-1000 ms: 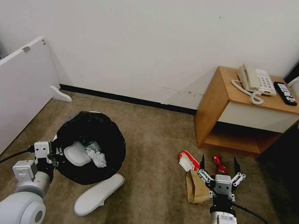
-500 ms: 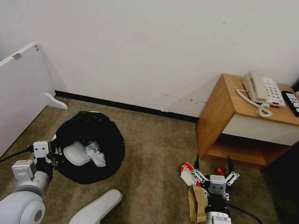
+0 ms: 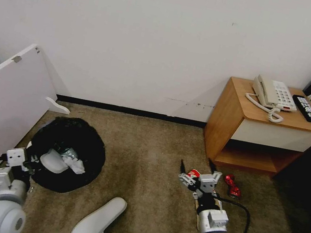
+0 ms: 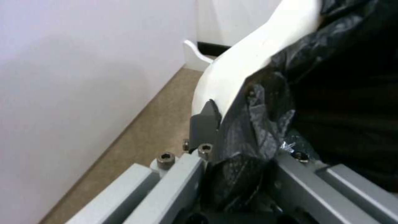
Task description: Pick up the trash bin, then pick up the garbage from the floor and place it into the trash bin.
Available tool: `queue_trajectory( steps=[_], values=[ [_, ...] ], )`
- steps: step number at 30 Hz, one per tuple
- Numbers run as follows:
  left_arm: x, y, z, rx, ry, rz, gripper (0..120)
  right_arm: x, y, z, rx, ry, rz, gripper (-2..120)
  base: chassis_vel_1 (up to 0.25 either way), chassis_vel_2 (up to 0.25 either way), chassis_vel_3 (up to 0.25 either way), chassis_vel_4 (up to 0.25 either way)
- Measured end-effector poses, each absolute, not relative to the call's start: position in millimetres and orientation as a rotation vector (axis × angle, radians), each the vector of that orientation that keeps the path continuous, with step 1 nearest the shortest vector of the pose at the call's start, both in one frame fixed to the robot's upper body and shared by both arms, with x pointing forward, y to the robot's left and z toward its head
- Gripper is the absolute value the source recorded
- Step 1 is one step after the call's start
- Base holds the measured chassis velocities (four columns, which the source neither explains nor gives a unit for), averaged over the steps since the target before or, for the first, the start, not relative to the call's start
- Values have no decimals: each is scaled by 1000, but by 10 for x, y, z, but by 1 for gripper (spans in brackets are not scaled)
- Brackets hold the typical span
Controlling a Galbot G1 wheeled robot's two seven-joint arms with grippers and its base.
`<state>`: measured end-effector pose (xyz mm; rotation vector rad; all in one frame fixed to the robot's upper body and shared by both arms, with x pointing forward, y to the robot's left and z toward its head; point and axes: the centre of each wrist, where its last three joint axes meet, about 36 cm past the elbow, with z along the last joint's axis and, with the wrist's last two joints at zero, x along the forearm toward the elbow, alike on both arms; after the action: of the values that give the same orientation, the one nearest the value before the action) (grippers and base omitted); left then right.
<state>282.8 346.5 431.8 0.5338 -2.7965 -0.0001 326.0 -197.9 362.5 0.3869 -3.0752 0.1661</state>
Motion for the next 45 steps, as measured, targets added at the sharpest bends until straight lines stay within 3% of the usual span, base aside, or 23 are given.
queue_trajectory(
  steps=[11, 22, 31, 45],
  values=[
    [2748, 3758, 4273, 560, -2760, -51, 0, 3454, -1719, 3580, 461, -2867, -140, 100, 0, 0, 0, 0],
    [2899, 3814, 4195, 549, -2758, -20, 0, 3968, -773, 3684, 357, -2607, -501, 100, 0, 0, 0, 0],
    [3007, 3935, 4173, 665, -2740, -22, 0, 4163, -386, 3493, 189, -2468, -579, 100, 0, 0, 0, 0],
    [3024, 3960, 4176, 653, -2750, -2, 0, 4056, -101, 3360, 41, -2340, -647, 100, 0, 0, 0, 0]
  ],
)
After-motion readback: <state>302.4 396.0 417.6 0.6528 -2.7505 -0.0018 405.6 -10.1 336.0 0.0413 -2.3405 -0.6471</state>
